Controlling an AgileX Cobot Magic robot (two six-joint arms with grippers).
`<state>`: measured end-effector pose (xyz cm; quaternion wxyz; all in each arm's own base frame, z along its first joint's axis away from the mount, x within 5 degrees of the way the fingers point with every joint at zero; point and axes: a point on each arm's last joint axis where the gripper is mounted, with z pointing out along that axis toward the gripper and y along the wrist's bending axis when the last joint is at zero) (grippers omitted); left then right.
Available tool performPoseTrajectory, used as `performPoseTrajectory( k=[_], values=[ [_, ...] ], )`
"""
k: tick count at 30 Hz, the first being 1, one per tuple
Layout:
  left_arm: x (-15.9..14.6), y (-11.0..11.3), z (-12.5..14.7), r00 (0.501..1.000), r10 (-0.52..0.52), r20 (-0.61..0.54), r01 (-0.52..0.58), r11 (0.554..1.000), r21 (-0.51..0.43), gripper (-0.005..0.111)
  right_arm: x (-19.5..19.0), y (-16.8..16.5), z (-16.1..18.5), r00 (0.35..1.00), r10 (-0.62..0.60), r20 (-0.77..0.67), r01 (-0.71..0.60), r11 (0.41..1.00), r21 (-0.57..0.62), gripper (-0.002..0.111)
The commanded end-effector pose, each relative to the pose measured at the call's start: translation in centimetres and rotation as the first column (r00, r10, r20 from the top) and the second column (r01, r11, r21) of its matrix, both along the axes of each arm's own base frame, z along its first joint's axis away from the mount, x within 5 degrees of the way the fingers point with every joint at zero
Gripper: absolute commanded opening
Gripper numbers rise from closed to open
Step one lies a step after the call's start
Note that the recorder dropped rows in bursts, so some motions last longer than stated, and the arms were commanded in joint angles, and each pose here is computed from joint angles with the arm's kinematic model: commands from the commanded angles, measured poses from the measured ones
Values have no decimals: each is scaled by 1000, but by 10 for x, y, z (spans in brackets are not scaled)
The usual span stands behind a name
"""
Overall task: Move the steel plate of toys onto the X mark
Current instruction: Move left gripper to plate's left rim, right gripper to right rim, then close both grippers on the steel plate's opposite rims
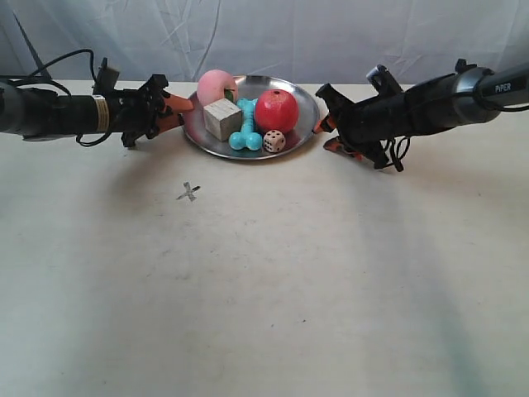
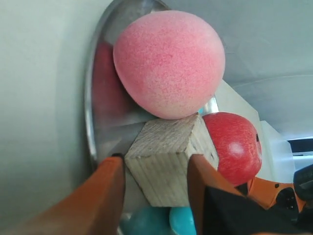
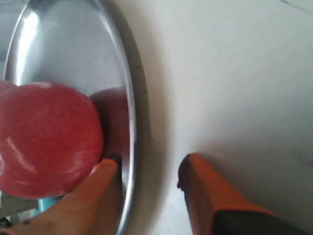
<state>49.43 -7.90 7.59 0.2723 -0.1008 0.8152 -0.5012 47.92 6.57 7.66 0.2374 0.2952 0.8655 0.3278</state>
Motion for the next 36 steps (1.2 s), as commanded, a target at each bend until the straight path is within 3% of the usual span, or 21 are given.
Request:
performPoseTrajectory(
  k=[1,7,16,20,23,28,36],
  values=[
    [-3,0,-9,1000,-24,-16,24,1000,14,41,0,1,-19,999,20,-40,-18,999,34,42],
    [-1,5,-2,1000,-22,0,22,1000,21,41,0,3,-20,999,22,-45,-20,998,53,42],
    [2,41,14,999,13,37,-15,999,44,41,0,2,-20,999,19,-42,-17,999,52,42],
    [1,47,12,999,4,35,-6,998,70,41,0,2,-20,999,19,-42,-17,999,52,42],
    [-1,40,7,999,-35,29,30,990,135,41,0,5,-20,999,27,-43,-25,998,54,42],
    [0,20,8,997,-64,37,57,987,153,41,-2,13,-20,998,48,-44,-46,997,61,42],
    [2,-9,12,988,-144,56,124,956,265,41,-4,19,-19,995,85,-48,-81,993,82,42]
  ],
)
